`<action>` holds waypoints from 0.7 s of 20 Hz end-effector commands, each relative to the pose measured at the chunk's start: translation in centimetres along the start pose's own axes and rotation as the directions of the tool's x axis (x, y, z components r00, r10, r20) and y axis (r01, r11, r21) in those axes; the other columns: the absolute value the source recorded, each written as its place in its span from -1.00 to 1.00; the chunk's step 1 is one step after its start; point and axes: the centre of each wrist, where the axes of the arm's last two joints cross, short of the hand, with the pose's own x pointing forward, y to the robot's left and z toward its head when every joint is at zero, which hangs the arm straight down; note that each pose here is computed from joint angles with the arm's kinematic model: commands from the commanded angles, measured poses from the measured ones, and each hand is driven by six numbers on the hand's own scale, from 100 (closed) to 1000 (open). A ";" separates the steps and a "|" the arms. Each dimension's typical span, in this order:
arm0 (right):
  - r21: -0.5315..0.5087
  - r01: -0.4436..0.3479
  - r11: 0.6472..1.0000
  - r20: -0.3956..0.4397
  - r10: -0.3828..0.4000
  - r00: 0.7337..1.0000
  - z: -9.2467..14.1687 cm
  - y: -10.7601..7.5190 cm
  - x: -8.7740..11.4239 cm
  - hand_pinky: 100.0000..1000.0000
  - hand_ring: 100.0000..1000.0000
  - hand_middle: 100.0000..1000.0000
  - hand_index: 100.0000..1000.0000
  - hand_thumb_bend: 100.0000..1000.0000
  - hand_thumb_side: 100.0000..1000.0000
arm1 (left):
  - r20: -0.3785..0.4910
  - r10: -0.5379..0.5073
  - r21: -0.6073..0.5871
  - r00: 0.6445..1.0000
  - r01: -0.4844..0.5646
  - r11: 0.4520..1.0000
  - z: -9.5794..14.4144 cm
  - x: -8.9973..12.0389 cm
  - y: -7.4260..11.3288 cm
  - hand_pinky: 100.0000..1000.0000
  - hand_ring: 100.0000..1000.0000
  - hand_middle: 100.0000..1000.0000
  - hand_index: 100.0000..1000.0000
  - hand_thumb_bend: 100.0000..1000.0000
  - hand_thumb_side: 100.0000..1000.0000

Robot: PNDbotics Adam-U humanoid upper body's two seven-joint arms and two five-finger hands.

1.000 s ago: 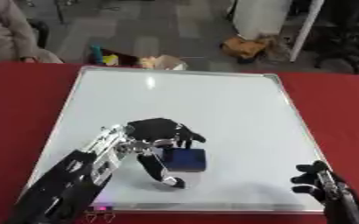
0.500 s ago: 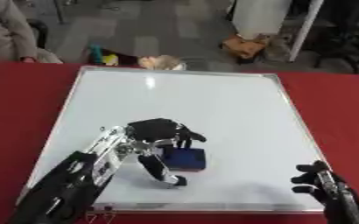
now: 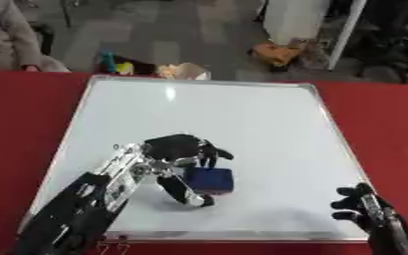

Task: Wipe the whiteboard clean with a brush.

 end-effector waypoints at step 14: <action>0.002 -0.009 1.000 0.025 0.009 1.000 -0.2 -0.3 0.6 0.11 0.20 -0.15 0.30 -1.00 0.73 | -0.010 -0.031 -0.011 0.999 0.031 0.999 -0.2 0.0 0.8 0.12 0.18 0.22 0.93 -0.08 -0.07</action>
